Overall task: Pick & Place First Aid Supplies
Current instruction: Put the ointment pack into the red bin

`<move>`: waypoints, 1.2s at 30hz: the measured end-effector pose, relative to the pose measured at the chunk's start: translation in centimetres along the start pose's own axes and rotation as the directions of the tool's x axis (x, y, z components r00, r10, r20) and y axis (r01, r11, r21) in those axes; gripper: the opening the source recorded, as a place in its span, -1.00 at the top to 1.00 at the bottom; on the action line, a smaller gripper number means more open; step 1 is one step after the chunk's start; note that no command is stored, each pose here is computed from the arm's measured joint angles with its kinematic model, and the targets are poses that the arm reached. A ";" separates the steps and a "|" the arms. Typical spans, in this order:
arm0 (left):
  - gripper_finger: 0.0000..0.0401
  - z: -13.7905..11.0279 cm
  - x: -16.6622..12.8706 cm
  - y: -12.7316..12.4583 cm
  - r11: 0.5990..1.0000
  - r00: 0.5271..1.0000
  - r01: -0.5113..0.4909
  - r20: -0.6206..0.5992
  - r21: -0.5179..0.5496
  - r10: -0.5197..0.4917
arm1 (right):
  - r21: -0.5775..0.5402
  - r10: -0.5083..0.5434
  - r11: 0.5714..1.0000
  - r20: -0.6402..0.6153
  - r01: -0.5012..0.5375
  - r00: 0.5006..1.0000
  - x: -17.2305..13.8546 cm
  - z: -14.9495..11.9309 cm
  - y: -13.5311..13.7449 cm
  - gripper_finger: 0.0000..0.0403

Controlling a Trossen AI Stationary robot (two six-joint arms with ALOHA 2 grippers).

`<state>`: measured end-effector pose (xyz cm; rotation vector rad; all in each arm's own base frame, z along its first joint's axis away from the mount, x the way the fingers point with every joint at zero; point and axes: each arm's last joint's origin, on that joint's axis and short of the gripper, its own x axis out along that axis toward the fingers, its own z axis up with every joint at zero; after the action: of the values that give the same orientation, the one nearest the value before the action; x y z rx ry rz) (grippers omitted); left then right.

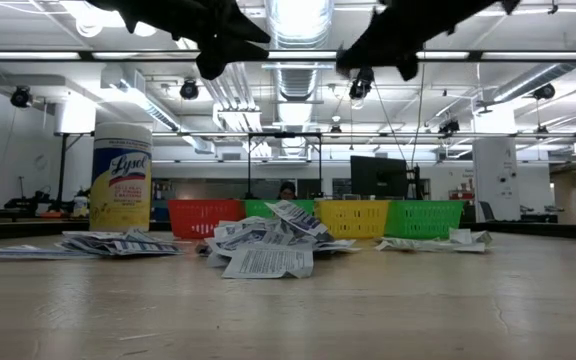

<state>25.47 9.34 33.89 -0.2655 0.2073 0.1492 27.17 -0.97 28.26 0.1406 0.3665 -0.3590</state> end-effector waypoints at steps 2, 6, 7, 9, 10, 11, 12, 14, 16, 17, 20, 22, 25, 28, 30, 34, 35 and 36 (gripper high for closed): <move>0.30 0.0 0.0 0.0 1.000 1.000 0.000 0.000 -0.010 0.000 | -0.062 -0.027 0.998 -0.030 0.026 0.999 1.3 1.0 0.0 0.96; 0.30 0.0 0.0 0.0 0.999 1.000 -0.002 -0.005 -0.040 0.001 | -0.177 -0.062 0.983 -0.079 0.047 0.995 3.5 2.9 0.1 0.96; 0.30 -0.1 0.0 0.0 0.999 1.000 -0.002 -0.006 -0.051 0.002 | -0.203 -0.068 0.978 -0.091 0.049 0.993 3.9 3.2 0.1 0.96; 0.30 -0.1 0.0 0.0 0.997 1.000 -0.004 -0.008 -0.077 0.003 | -0.253 -0.079 0.966 -0.107 0.049 0.991 4.8 4.0 0.2 0.96; 0.30 -0.1 0.0 0.0 0.996 1.000 -0.005 -0.008 -0.088 0.005 | -0.276 -0.081 0.960 -0.111 0.048 0.990 5.2 4.4 0.3 0.96; 0.30 -0.1 0.0 0.0 0.995 1.000 -0.006 -0.008 -0.098 0.005 | -0.299 -0.086 0.953 -0.117 0.047 0.989 5.6 4.7 0.4 0.96; 0.30 -0.1 0.0 0.0 0.994 1.000 -0.007 -0.009 -0.109 0.006 | -0.323 -0.094 0.945 -0.120 0.051 0.988 5.9 5.0 0.5 0.96; 0.30 -0.1 0.0 0.0 0.991 1.000 -0.008 -0.009 -0.133 0.007 | -0.373 -0.134 0.924 -0.126 0.078 0.983 6.7 5.6 0.8 0.96; 0.30 -0.1 0.0 0.0 0.989 1.000 -0.011 -0.009 -0.148 0.010 | -0.430 -0.188 0.896 -0.142 0.111 0.972 7.5 5.9 0.9 0.96; 0.30 -0.1 0.0 0.1 0.988 1.000 -0.016 -0.009 -0.152 0.015 | -0.453 -0.213 0.882 -0.148 0.125 0.966 8.0 6.1 1.0 0.96; 0.30 -0.2 0.0 0.1 0.987 0.999 -0.035 -0.017 -0.158 0.032 | -0.512 -0.281 0.844 -0.174 0.157 0.944 8.9 6.5 1.1 0.96; 0.30 -0.4 0.0 0.3 0.983 0.997 -0.070 -0.037 -0.169 0.065 | -0.550 -0.323 0.818 -0.197 0.168 0.926 9.4 6.6 1.2 0.96; 0.30 -0.9 -0.1 0.5 0.969 0.989 -0.140 -0.079 -0.205 0.126 | -0.593 -0.371 0.784 -0.214 0.182 0.903 10.1 6.6 1.3 0.96; 0.30 -1.1 -0.1 0.7 0.957 0.983 -0.171 -0.099 -0.234 0.152 | -0.615 -0.374 0.770 -0.216 0.172 0.902 10.5 6.7 1.4 0.96; 0.30 -1.1 -0.1 0.7 0.951 0.984 -0.172 -0.098 -0.257 0.152 | -0.630 -0.373 0.759 -0.213 0.165 0.903 10.5 6.8 1.4 0.96; 0.30 -1.1 -0.1 0.8 0.940 0.983 -0.176 -0.095 -0.291 0.155 | -0.639 -0.368 0.753 -0.209 0.158 0.906 10.5 6.9 1.4 0.96; 0.30 -1.1 0.0 0.8 0.938 0.983 -0.177 -0.093 -0.297 0.156 | -0.640 -0.365 0.753 -0.210 0.155 0.907 10.4 7.0 1.4 0.96; 0.30 -1.1 0.1 0.8 0.935 0.984 -0.177 -0.091 -0.307 0.156 | -0.641 -0.357 0.753 -0.209 0.148 0.911 10.4 7.0 1.4 0.96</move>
<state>25.21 9.84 32.62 -0.5723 0.2716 0.3438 39.05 -4.40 30.97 -0.5133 0.8178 -0.4739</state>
